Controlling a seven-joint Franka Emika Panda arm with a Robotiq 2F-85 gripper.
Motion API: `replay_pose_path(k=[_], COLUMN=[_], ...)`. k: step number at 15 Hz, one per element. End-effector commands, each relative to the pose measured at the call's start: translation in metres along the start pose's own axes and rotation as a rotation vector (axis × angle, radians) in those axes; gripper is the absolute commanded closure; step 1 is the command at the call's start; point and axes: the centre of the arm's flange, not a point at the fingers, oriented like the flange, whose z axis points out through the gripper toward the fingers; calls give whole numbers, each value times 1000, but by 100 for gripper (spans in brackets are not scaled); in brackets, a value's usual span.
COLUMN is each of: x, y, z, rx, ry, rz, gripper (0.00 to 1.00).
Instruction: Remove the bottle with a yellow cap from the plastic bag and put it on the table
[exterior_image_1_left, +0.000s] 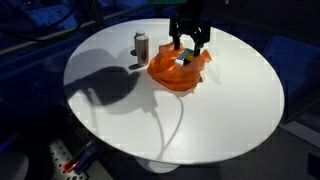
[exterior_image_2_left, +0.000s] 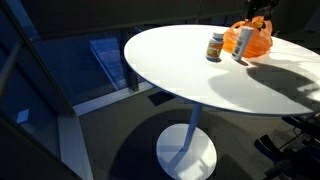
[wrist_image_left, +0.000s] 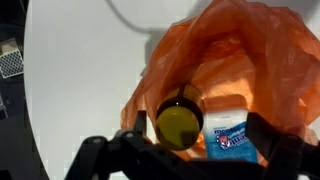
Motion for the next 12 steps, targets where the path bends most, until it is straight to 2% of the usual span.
replay_pose_path(k=[1,12], x=[12,23], y=[10,12], z=[1,14], rx=[-18,-25], ry=[4,2], rz=[1,15], gripper=[0,0])
